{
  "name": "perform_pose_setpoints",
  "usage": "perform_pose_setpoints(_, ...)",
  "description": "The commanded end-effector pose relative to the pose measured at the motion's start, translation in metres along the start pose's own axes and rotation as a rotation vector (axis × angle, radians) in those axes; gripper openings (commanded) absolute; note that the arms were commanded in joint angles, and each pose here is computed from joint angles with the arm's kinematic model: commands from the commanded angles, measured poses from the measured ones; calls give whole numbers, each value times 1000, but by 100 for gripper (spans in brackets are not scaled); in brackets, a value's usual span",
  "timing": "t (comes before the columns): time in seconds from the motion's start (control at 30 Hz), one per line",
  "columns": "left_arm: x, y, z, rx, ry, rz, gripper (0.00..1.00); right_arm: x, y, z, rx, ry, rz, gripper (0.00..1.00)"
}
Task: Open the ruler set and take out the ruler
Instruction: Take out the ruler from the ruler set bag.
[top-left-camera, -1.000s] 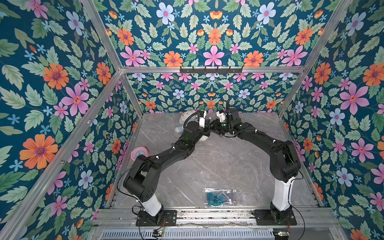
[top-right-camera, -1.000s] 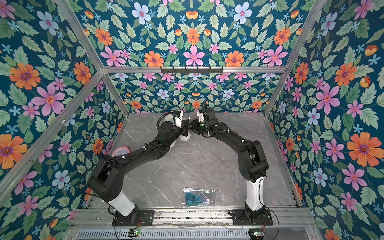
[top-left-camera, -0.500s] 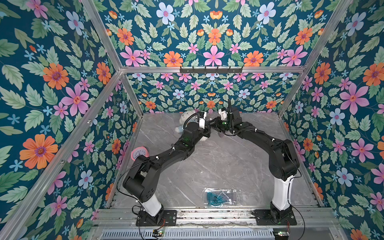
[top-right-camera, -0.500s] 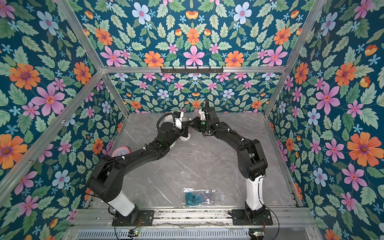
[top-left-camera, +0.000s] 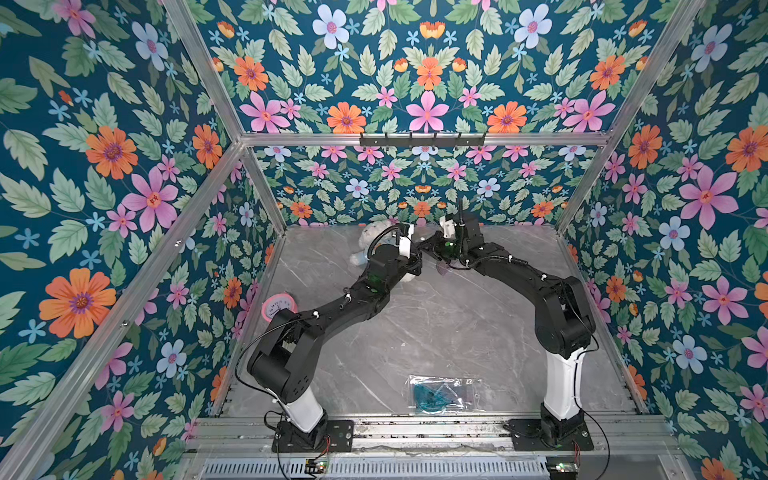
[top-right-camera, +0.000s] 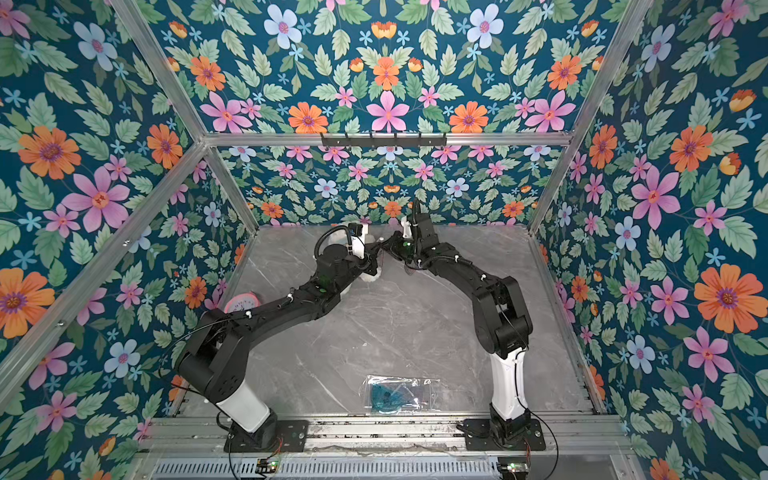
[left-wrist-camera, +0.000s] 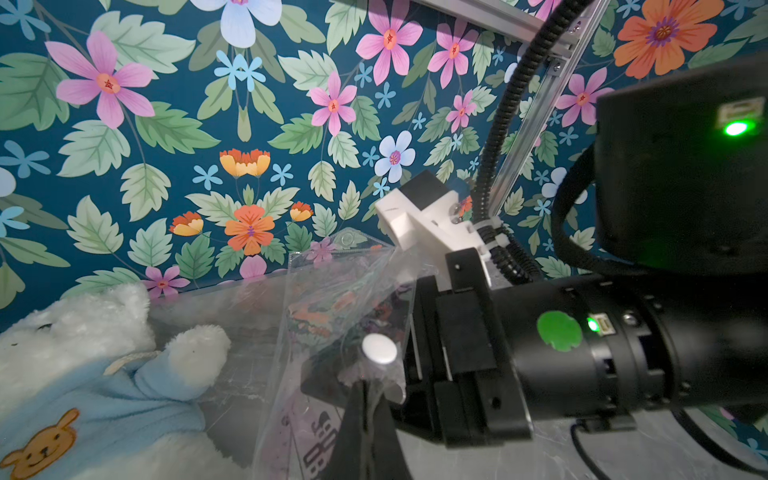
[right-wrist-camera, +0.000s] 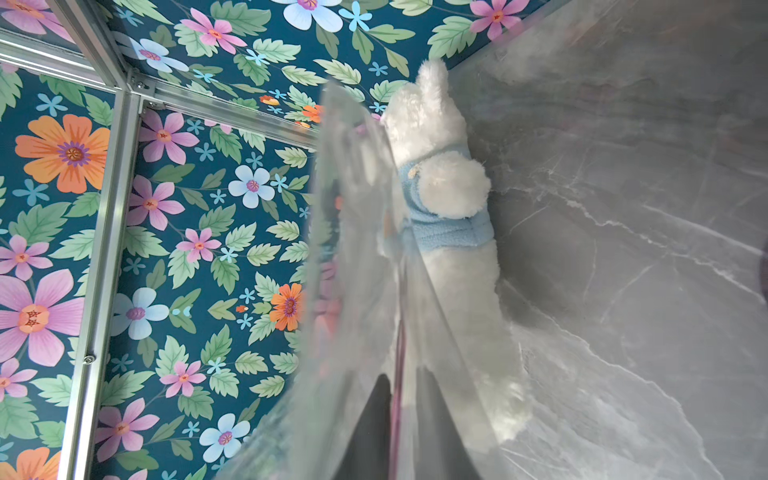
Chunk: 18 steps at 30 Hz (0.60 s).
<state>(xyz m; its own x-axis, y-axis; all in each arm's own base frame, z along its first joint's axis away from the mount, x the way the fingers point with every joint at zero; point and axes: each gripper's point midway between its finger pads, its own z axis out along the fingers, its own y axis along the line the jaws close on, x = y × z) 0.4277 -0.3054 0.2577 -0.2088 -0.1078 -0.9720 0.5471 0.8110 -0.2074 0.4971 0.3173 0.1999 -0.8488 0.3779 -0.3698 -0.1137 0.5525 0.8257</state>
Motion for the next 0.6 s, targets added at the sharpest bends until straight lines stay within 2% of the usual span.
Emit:
perform_pose_setpoints(0.0,-9,-4,-2,18,-30,-9,0,-4,2,0,-4,-16,9,11)
perform_pose_setpoints(0.23,-8,-3,-1,17,-27,-11,0,-4,0,-1,4,-27,7,3)
perform_pose_setpoints(0.57,1,2,2,-5,-11,-12,0,-8,6,-16,15,-65,-28,0)
